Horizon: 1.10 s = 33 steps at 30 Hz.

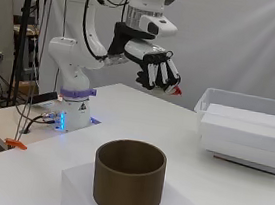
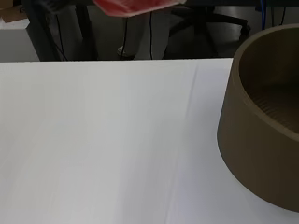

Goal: Teleoperate dual arm-hand system to remove items from a box

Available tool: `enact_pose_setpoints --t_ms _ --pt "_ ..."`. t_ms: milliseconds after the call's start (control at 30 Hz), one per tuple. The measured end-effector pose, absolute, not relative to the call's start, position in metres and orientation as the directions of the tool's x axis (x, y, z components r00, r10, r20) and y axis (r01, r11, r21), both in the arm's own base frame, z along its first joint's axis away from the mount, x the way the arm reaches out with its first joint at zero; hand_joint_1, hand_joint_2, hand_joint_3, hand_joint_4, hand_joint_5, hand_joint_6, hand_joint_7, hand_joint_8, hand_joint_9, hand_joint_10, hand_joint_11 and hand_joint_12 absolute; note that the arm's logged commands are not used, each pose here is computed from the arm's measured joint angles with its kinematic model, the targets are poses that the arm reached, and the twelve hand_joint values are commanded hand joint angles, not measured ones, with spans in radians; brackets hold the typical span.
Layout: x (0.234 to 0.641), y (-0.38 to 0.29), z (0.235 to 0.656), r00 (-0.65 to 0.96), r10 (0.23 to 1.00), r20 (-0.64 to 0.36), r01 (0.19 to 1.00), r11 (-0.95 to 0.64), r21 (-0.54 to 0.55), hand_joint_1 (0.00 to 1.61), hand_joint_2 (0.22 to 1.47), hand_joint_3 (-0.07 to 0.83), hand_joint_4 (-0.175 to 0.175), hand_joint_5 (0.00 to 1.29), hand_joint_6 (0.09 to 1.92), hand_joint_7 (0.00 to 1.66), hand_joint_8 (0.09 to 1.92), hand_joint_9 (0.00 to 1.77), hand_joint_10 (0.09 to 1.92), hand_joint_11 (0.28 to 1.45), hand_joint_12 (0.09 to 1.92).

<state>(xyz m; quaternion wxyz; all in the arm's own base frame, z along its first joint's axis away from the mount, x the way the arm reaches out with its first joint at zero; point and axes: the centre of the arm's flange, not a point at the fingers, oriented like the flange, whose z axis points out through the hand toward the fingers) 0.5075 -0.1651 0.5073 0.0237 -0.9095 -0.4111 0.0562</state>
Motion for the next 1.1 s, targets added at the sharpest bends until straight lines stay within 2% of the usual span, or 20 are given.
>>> enact_pose_setpoints --t_ms 67,133,200,300,467,700,833,867,900,933,967,1000,1033,1100 --pt "0.513 -0.177 0.495 0.638 0.767 -0.067 0.758 -0.641 -0.117 0.97 1.18 -0.001 0.175 0.86 1.18 1.15 1.92 1.47 1.92 1.15 1.91" --pt "0.518 -0.184 0.504 0.644 0.764 -0.042 0.758 -0.644 -0.104 0.97 1.18 0.0 0.175 0.86 1.18 1.13 1.92 1.45 1.92 1.13 1.91" --pt "0.521 -0.197 0.523 0.689 0.723 -0.038 0.721 -0.69 -0.063 0.97 1.18 0.0 0.175 0.85 1.18 1.1 1.92 1.43 1.92 1.12 1.9" --pt "0.531 -0.228 0.536 0.746 0.66 -0.093 0.662 -0.75 -0.011 0.96 1.18 0.001 0.175 0.85 1.19 1.09 1.92 1.42 1.92 1.12 1.9" --pt "0.578 -0.271 0.485 0.772 0.616 -0.158 0.621 -0.783 -0.016 0.97 1.18 -0.001 0.175 0.86 1.16 1.16 1.92 1.48 1.92 1.15 1.9" --pt "0.587 -0.295 0.46 0.834 0.506 -0.218 0.517 -0.856 -0.01 0.97 1.17 -0.001 0.175 0.87 1.14 1.17 1.92 1.49 1.92 1.13 1.87" --pt "0.582 -0.299 0.45 0.828 0.508 -0.237 0.518 -0.855 -0.025 0.97 1.17 0.0 0.175 0.87 1.14 1.19 1.92 1.5 1.92 1.14 1.86" --pt "0.582 -0.299 0.45 0.828 0.509 -0.236 0.518 -0.855 -0.024 0.85 1.13 -0.005 0.122 0.74 0.82 1.1 1.92 1.43 1.92 1.06 1.86" --pt "0.581 -0.3 0.45 0.827 0.512 -0.23 0.521 -0.853 -0.027 0.56 0.94 -0.026 0.091 0.45 0.47 0.69 1.27 0.91 1.39 0.81 1.25" --pt "0.577 -0.301 0.446 0.824 0.52 -0.225 0.524 -0.851 -0.046 0.32 0.79 -0.029 0.074 0.24 0.25 0.38 0.7 0.51 0.88 0.61 0.73" --pt "0.572 -0.298 0.433 0.813 0.534 -0.23 0.528 -0.844 -0.092 0.17 0.71 -0.02 0.058 0.12 0.12 0.19 0.36 0.29 0.51 0.5 0.39" --pt "0.568 -0.29 0.41 0.794 0.551 -0.254 0.528 -0.834 -0.16 0.08 0.66 -0.012 0.044 0.06 0.09 0.09 0.17 0.2 0.29 0.44 0.2" --pt "0.563 -0.285 0.386 0.775 0.562 -0.289 0.52 -0.827 -0.214 0.04 0.64 -0.006 0.034 0.03 0.09 0.05 0.09 0.17 0.16 0.41 0.1" --pt "0.566 -0.282 0.376 0.753 0.573 -0.322 0.529 -0.819 -0.222 0.01 0.63 0.003 0.018 0.0 0.09 0.03 0.09 0.17 0.09 0.39 0.09"
